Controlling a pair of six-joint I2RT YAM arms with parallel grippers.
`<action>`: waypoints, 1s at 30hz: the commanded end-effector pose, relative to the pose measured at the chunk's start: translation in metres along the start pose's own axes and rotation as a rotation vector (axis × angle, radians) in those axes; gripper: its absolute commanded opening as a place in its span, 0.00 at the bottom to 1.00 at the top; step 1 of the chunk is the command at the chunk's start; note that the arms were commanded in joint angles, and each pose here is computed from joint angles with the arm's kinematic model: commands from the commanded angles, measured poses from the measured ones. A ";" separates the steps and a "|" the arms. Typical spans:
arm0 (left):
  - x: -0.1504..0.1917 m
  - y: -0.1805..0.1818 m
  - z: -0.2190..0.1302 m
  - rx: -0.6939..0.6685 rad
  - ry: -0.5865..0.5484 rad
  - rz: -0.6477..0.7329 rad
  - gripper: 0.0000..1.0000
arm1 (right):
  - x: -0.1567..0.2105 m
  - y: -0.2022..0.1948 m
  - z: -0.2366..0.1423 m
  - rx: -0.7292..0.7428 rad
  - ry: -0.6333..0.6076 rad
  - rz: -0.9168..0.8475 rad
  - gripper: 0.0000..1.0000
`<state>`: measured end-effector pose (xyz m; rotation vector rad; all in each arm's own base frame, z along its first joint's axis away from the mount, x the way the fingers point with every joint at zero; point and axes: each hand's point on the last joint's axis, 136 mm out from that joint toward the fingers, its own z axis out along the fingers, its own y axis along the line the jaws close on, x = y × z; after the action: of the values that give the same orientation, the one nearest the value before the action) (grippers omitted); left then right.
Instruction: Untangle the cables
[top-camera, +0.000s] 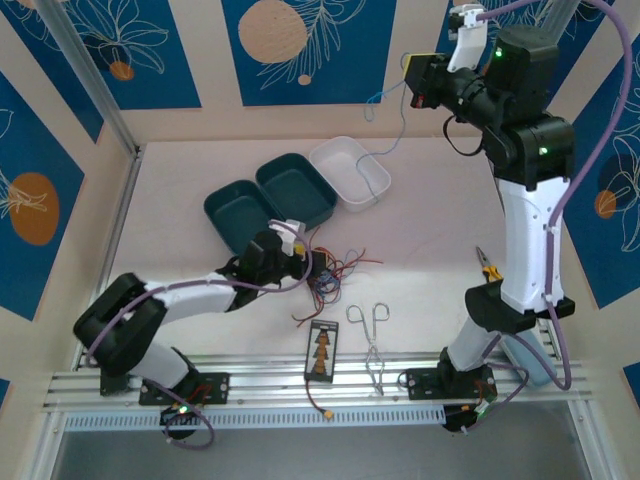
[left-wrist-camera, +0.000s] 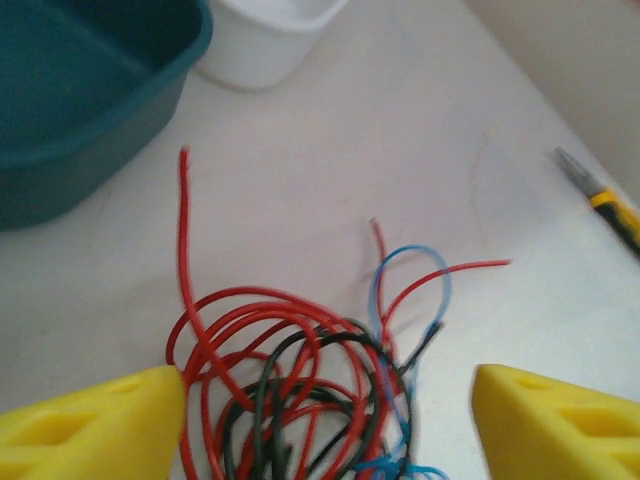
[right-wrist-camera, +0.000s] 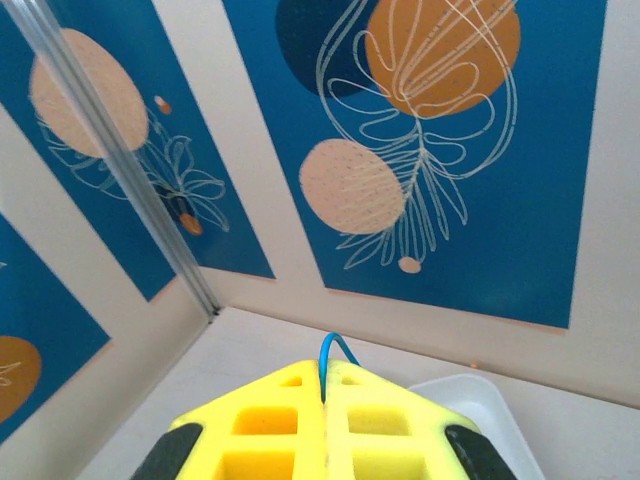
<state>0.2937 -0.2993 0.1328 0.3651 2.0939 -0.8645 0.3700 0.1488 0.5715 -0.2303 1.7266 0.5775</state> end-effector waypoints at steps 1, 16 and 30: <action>-0.023 -0.017 -0.024 0.022 -0.047 0.024 0.87 | -0.001 -0.015 0.017 0.047 -0.008 -0.040 0.00; -0.040 0.013 -0.134 -0.195 -0.203 0.060 1.00 | 0.022 -0.030 0.085 0.017 0.037 -0.029 0.00; -0.016 0.043 -0.192 -0.302 -0.266 0.023 1.00 | 0.083 -0.075 0.154 0.123 0.169 -0.071 0.00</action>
<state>0.2176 -0.1473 0.2255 0.1206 1.8749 -0.6086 0.5050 0.1752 0.4617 -0.2501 1.8987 0.4599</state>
